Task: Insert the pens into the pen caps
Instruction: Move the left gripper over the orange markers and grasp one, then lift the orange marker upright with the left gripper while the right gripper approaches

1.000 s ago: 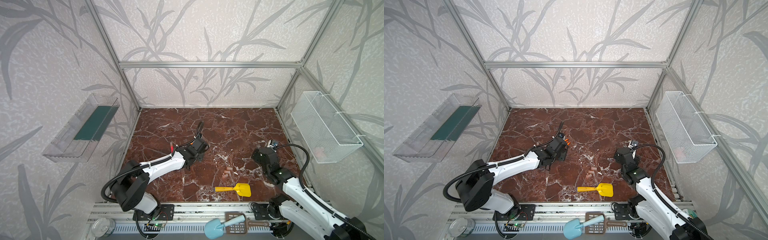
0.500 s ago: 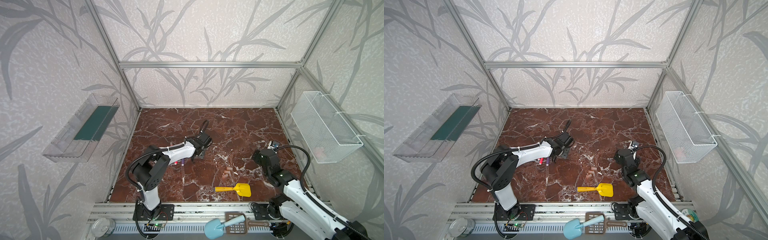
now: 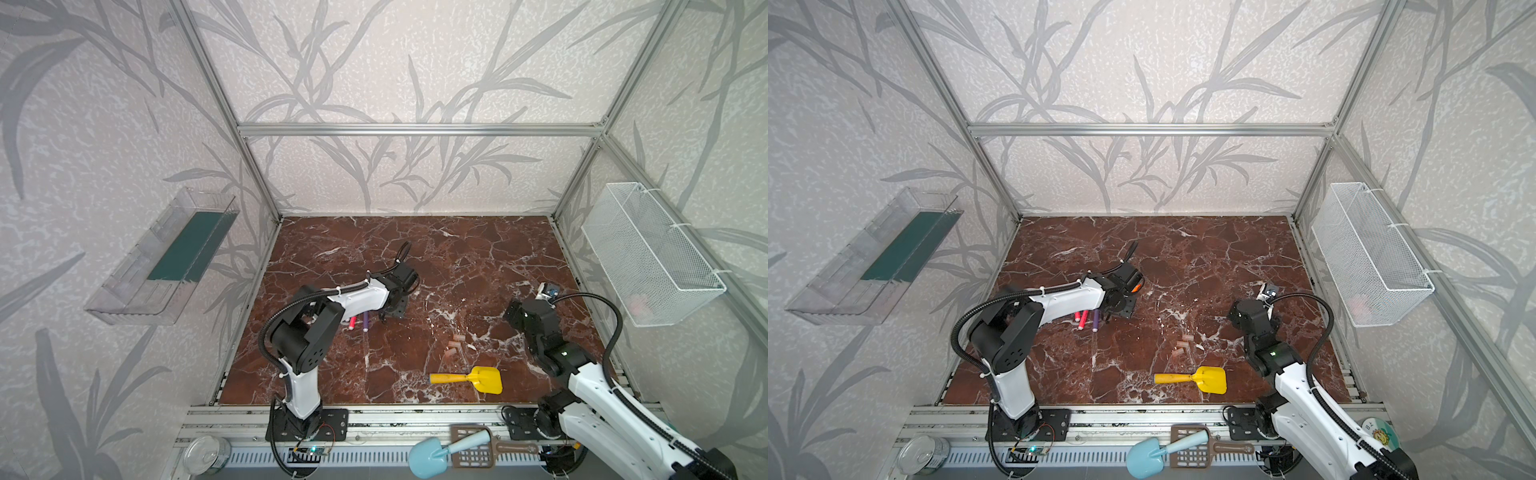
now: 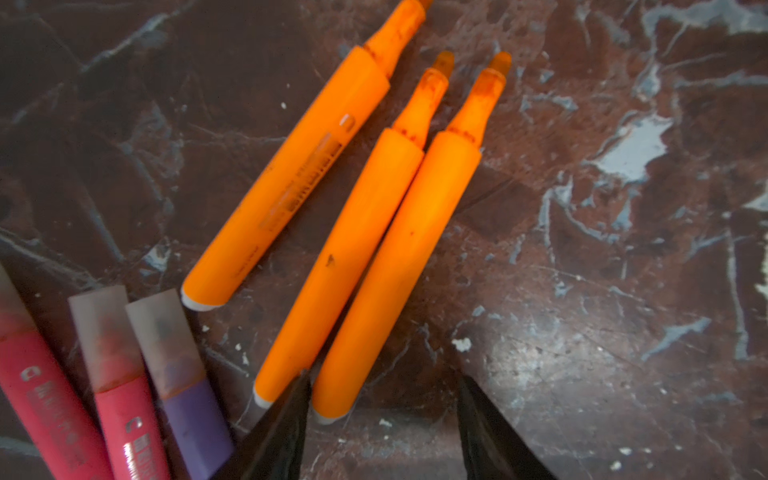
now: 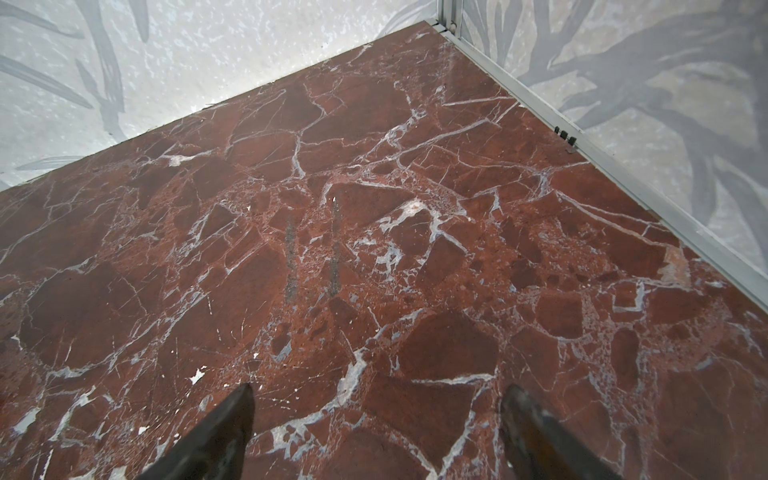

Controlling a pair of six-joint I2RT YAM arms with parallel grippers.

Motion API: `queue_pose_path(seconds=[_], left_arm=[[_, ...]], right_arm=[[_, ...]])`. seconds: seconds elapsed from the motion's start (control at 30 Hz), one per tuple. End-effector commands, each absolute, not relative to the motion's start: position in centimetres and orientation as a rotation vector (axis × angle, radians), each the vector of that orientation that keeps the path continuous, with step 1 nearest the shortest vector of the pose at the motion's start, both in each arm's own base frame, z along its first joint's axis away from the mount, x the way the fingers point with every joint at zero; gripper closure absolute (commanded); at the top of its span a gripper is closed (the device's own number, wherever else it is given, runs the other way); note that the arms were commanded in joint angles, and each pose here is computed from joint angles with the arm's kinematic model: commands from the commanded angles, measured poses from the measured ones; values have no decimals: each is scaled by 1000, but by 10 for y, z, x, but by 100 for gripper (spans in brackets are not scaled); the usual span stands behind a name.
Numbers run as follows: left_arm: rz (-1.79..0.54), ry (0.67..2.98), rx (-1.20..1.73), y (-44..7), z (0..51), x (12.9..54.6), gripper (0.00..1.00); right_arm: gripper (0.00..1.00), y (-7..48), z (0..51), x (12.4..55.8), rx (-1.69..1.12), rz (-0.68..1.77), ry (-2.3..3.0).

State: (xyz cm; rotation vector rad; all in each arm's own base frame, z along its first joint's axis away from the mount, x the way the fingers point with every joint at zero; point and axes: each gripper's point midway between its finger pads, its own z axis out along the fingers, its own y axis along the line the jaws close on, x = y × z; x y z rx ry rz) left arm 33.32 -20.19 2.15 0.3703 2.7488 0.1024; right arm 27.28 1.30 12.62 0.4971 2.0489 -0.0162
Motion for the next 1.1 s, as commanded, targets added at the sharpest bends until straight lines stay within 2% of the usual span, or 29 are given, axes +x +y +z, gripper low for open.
queue_pose_path(seconds=[0.0,0.33,0.6,1.07], left_arm=[[68,2792,400,-206,19,330,45],[77,2842,389,-203,7,329,48],[67,2860,373,-202,5,328,67],[-35,2844,381,-212,14,325,84]], right_arm=[[9,11,128,272,499,-16,2031],[9,11,129,271,501,-11,2025],[9,10,129,271,501,-10,2024],[9,10,128,271,504,-13,2025]])
